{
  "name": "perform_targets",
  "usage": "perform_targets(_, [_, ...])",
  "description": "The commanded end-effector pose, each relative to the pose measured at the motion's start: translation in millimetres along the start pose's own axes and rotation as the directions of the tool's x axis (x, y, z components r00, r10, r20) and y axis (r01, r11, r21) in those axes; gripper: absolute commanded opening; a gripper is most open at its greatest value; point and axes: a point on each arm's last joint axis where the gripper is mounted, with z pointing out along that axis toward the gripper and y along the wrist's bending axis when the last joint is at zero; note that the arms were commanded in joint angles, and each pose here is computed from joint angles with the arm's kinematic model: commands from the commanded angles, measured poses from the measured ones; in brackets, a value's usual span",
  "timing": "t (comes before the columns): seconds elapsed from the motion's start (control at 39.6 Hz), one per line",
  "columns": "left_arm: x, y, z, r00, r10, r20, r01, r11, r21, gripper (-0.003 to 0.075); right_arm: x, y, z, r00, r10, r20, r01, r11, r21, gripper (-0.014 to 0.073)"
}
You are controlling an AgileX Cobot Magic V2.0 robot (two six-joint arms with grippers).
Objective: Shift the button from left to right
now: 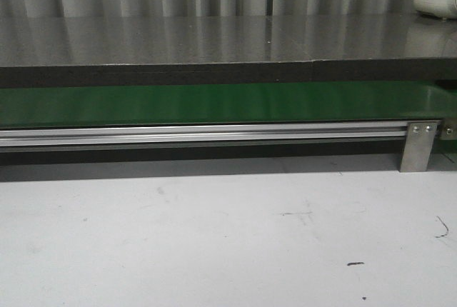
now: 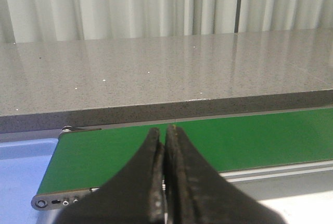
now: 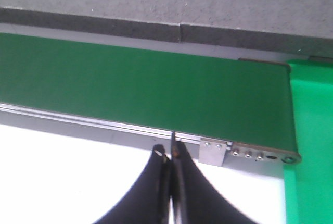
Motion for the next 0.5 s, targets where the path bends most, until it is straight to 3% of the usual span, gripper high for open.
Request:
perform_targets(0.0, [-15,1,-1,0.995,-0.021,0.097,0.021,1.0,-0.001,-0.0021,1,0,-23,0.982,-0.023,0.189,0.022,1.0,0.008,-0.0067])
perform_targets(0.18, [-15,1,-1,0.995,-0.021,0.097,0.021,1.0,-0.001,-0.0021,23,-1,-45,0.963,-0.026,0.267,0.025,1.0,0.008,-0.0067])
perform_targets(0.48, [-15,1,-1,0.995,-0.021,0.097,0.021,1.0,-0.001,-0.0021,24,-1,-51,0.956,-0.026,0.292,0.025,1.0,0.007,-0.0067])
